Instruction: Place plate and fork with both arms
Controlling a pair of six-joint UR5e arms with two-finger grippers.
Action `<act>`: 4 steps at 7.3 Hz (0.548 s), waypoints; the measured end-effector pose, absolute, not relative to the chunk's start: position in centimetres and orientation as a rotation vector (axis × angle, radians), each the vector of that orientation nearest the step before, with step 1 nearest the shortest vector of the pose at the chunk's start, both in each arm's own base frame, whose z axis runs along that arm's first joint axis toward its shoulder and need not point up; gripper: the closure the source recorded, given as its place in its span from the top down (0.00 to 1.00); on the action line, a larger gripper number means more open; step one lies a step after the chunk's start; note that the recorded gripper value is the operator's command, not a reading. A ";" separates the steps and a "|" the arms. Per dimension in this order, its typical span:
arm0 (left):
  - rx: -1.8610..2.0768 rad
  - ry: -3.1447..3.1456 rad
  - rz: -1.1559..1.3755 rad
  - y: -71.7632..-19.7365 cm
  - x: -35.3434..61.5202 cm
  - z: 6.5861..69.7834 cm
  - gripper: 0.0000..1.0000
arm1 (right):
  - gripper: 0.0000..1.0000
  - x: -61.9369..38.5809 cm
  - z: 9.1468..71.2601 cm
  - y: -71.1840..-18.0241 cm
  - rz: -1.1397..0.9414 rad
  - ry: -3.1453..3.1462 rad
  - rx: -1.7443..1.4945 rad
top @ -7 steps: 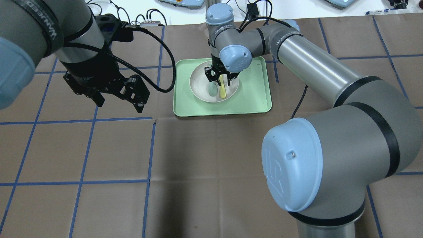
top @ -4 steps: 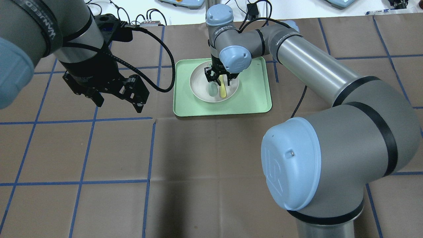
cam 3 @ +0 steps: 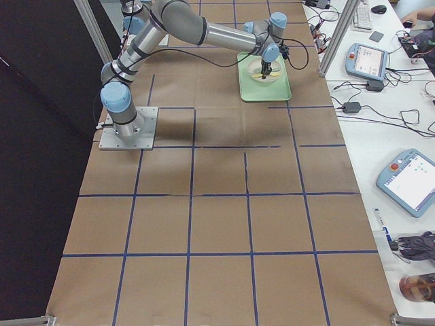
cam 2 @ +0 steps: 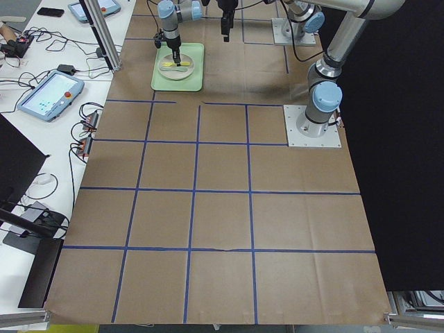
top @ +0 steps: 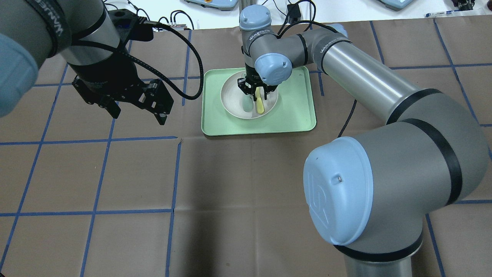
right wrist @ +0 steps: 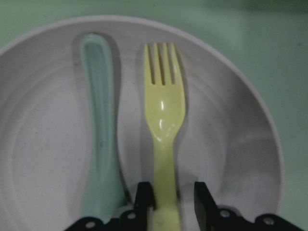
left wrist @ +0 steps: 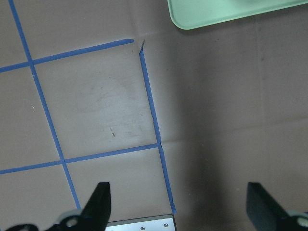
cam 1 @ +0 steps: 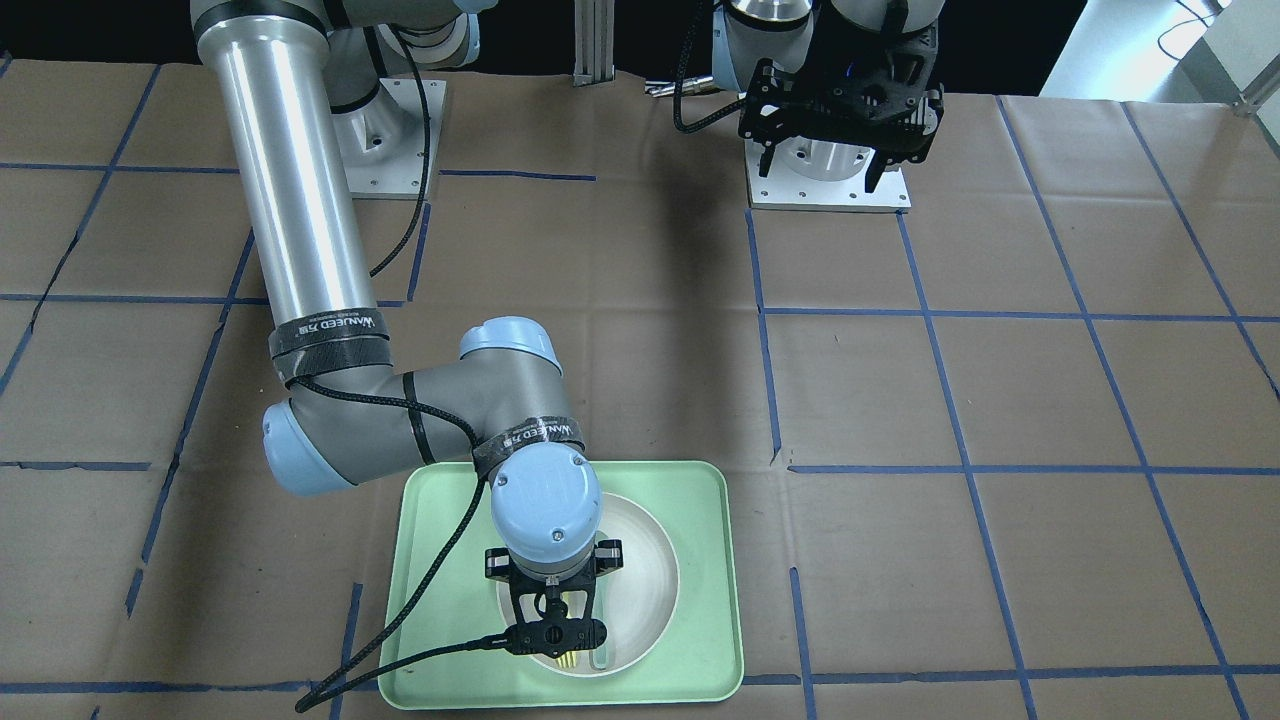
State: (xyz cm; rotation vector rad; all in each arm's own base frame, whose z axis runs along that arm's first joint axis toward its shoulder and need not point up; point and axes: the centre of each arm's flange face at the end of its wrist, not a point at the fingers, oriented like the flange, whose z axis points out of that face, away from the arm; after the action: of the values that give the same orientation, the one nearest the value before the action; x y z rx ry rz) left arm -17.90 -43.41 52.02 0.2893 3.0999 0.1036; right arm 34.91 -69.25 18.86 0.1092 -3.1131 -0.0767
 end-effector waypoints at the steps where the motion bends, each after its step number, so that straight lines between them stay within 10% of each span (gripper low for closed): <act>1: 0.293 3.097 0.103 -43.4 -17.9 52.1 1.00 | 0.30 34.9 18.8 -69.2 -0.077 -3.113 0.109; 4: 0.303 3.094 0.100 -42.9 -17.9 52.1 1.00 | 0.08 34.9 18.8 -69.3 -0.076 -3.114 0.109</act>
State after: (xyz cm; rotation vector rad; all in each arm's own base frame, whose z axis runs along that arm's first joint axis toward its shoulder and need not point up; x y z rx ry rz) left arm -17.90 -42.90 52.12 0.3034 3.0935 0.1005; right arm 34.93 -69.28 18.84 0.1093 -3.1136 -0.0762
